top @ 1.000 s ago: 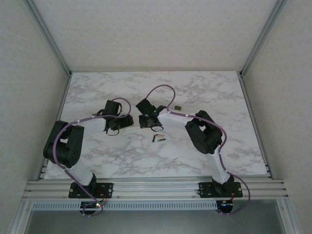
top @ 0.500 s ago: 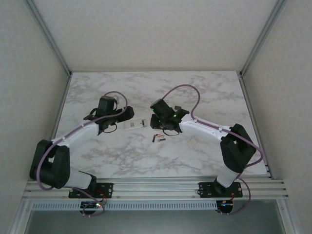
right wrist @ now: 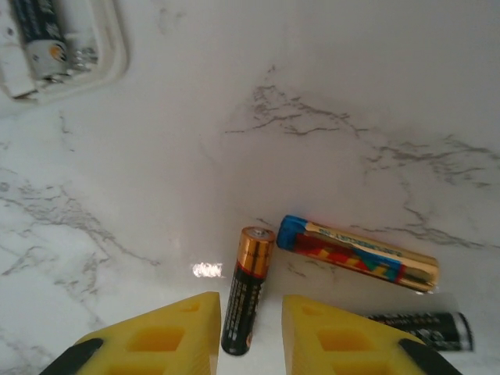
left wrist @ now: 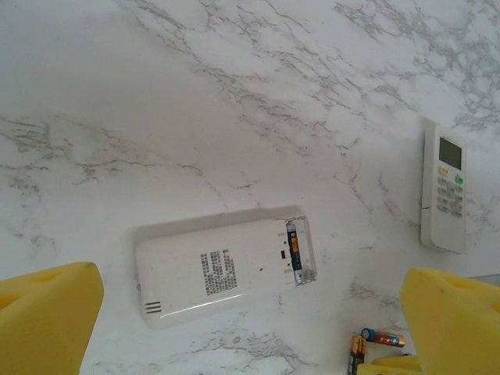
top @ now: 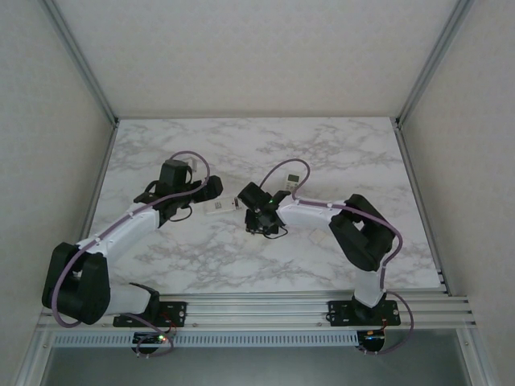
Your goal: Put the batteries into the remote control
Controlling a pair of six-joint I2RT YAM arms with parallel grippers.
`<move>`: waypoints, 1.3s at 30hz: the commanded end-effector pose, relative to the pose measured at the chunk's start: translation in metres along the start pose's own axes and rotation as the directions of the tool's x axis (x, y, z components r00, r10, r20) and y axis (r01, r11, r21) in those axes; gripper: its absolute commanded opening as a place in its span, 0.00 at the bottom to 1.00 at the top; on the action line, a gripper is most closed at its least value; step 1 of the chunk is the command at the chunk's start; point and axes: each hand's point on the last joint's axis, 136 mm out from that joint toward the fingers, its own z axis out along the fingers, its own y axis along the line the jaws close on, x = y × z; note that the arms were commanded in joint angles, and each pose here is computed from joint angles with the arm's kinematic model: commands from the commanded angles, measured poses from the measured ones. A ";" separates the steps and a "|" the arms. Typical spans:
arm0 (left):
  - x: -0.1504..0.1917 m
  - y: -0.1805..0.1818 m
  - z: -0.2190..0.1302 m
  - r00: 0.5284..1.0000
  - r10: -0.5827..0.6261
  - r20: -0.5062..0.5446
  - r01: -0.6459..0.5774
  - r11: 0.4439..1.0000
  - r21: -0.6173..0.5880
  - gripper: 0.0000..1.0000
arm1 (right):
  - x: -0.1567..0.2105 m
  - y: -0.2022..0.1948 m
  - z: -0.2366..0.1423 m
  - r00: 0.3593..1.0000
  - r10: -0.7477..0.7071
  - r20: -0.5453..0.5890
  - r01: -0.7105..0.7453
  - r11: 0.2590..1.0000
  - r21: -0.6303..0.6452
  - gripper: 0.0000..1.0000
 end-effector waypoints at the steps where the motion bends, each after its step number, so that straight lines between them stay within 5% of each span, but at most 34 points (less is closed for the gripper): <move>1: 0.008 0.007 0.003 1.000 0.013 -0.023 -0.014 0.999 -0.031 0.98 | 0.004 0.006 0.005 1.000 0.002 -0.009 -0.002 1.000 0.008 0.23; 12: 0.003 0.005 0.005 1.000 0.014 -0.016 -0.014 0.999 -0.032 1.00 | -0.020 0.016 -0.026 0.994 -0.066 0.083 0.066 0.998 0.003 0.07; 21: 0.034 0.024 0.022 0.994 -0.070 -0.080 0.064 0.995 -0.073 0.99 | -0.090 0.042 -0.058 0.953 -0.127 0.275 0.146 0.988 -0.052 0.07; 26: 0.045 0.037 0.033 0.989 -0.065 -0.132 0.047 0.989 -0.138 0.85 | -0.114 0.055 -0.044 0.949 -0.142 0.282 0.165 0.984 -0.062 0.07; 36: 0.049 0.071 0.058 0.986 -0.106 -0.128 0.067 0.958 -0.281 0.83 | -0.096 0.056 -0.024 0.978 -0.100 0.184 0.124 0.985 -0.123 0.18; 39: 0.045 0.088 0.046 0.991 -0.130 -0.038 0.108 0.928 -0.357 0.84 | -0.088 0.048 -0.038 0.976 -0.094 0.195 0.122 0.983 -0.136 0.22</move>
